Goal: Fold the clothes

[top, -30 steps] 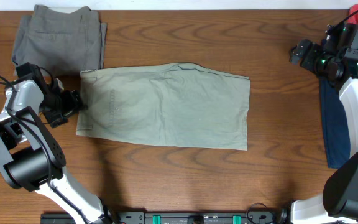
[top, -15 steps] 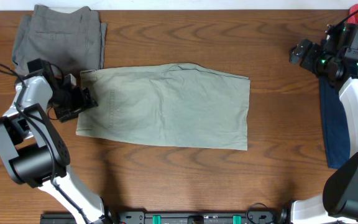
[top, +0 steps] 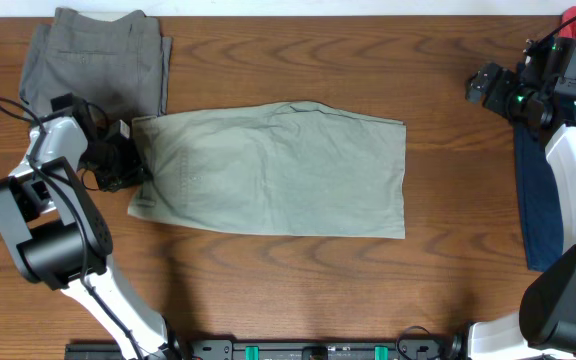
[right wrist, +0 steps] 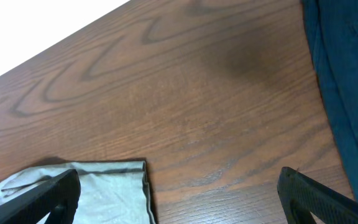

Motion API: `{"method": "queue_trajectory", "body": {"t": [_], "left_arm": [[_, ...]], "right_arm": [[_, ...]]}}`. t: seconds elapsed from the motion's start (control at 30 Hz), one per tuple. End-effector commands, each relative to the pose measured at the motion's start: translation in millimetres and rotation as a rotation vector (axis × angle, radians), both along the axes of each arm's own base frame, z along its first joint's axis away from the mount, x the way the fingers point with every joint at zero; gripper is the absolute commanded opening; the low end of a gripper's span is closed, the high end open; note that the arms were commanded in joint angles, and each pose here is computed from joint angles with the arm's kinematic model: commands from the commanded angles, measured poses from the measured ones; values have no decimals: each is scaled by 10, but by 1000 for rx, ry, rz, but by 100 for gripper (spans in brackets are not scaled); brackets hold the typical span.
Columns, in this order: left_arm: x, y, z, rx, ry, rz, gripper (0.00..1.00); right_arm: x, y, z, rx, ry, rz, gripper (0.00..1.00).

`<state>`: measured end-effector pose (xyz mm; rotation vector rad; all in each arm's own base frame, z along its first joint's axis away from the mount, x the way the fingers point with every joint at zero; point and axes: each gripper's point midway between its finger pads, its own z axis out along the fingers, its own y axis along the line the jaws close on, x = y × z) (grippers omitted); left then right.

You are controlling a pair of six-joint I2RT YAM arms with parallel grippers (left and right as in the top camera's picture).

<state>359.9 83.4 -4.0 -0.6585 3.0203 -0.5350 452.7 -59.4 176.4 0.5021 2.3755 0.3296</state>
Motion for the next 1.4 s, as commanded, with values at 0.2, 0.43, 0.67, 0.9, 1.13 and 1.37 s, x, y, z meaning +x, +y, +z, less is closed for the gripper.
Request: {"method": "queue_trajectory", "body": {"t": [0.2, 0.43, 0.67, 0.9, 1.13, 1.37], "left_arm": [[-318, 524, 183, 308, 307, 113, 6], [-102, 585, 1070, 360, 163, 133, 6], [-34, 264, 1863, 405, -9, 79, 6], [89, -637, 2132, 350, -147, -124, 6], [136, -1484, 2043, 303, -194, -298, 6], [0, -2084, 1902, 250, -178, -429, 6]], "right_arm": [[15, 29, 14, 6, -3, 3, 99], [15, 29, 14, 6, -3, 3, 99], [15, 29, 14, 6, -3, 3, 99], [15, 29, 14, 6, -3, 3, 99], [15, 29, 14, 6, -3, 3, 99], [15, 29, 14, 6, -3, 3, 99]]}}
